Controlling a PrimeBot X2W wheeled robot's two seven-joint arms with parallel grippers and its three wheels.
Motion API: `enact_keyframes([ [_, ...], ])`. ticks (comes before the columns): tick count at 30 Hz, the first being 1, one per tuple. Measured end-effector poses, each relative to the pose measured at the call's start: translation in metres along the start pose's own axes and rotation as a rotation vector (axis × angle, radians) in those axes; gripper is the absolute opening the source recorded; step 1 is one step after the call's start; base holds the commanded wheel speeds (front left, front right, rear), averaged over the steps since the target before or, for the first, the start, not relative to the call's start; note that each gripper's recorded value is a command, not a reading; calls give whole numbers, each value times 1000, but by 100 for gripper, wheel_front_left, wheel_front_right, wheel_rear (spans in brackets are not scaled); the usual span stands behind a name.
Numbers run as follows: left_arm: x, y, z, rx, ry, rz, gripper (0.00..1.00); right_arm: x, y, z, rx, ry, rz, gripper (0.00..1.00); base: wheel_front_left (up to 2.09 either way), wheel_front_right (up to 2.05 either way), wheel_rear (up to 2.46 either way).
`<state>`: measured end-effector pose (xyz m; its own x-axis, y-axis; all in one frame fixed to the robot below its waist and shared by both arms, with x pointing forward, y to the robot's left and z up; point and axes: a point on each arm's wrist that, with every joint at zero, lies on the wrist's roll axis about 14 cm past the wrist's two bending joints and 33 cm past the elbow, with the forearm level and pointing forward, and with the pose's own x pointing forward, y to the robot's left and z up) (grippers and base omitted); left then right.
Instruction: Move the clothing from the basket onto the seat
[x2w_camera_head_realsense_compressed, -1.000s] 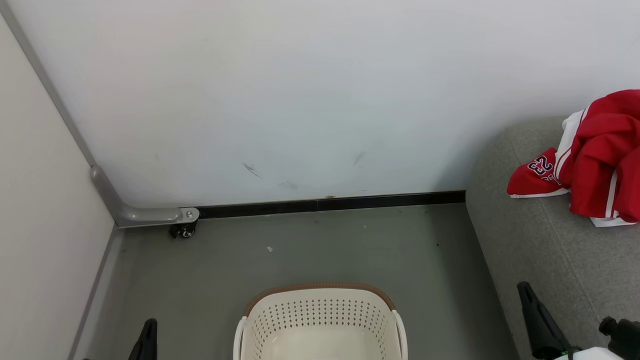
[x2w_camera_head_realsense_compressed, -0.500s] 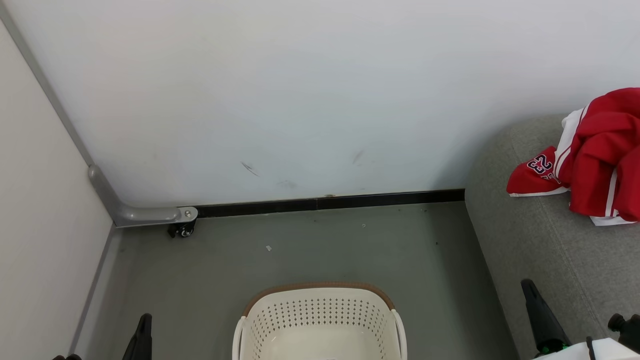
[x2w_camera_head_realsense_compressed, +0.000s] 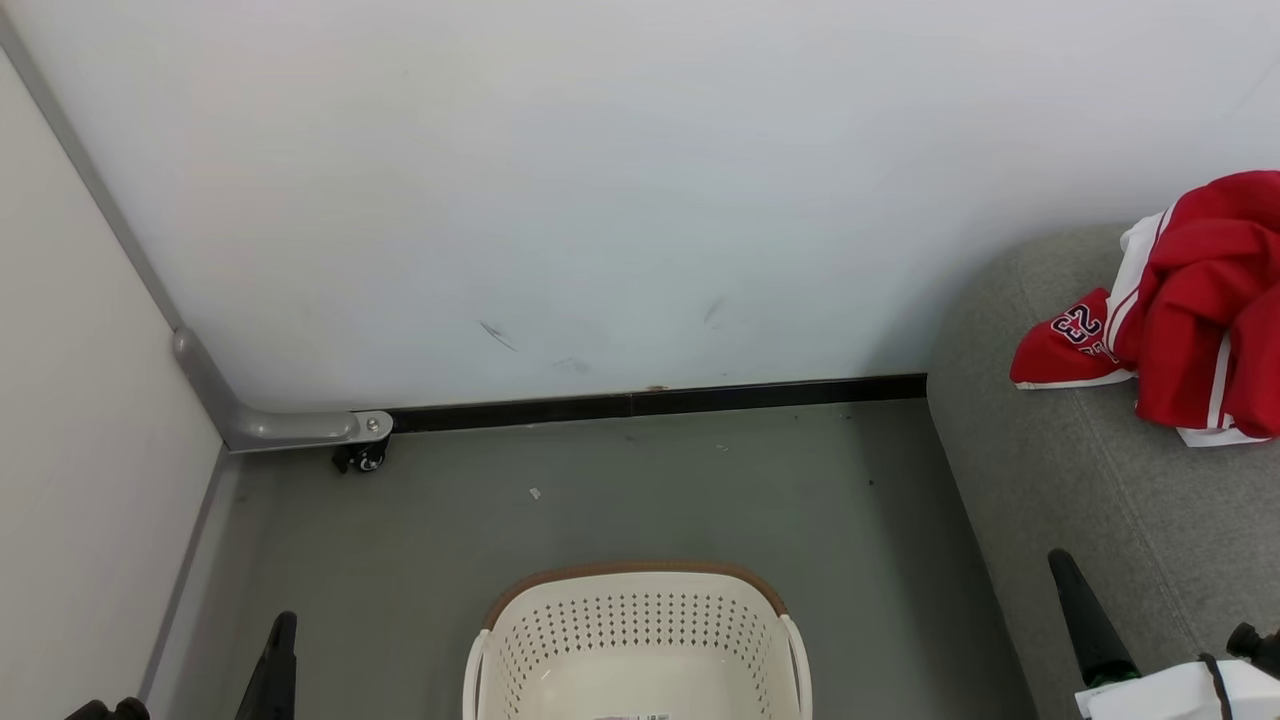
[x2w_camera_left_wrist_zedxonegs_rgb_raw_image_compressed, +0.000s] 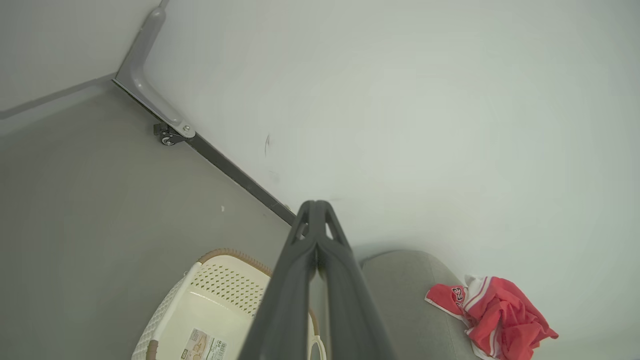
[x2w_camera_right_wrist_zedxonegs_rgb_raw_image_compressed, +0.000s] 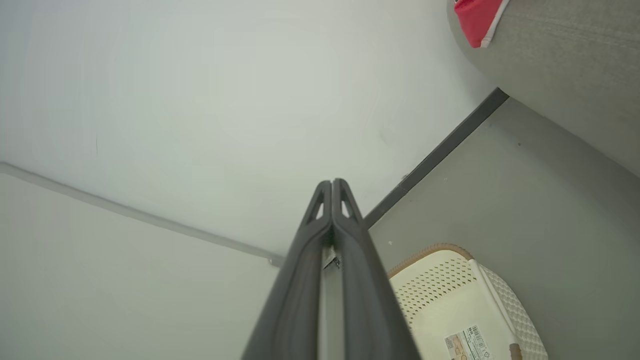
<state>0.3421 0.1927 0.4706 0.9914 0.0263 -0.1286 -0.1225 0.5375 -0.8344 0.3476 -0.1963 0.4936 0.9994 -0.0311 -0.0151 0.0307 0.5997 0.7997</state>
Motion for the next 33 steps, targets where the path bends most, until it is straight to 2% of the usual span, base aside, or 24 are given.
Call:
enact_keyframes([
  [33,23,-6,-3,-456,41,-21,0,24,-8,-2,521,21,-48,0,0,0,0],
])
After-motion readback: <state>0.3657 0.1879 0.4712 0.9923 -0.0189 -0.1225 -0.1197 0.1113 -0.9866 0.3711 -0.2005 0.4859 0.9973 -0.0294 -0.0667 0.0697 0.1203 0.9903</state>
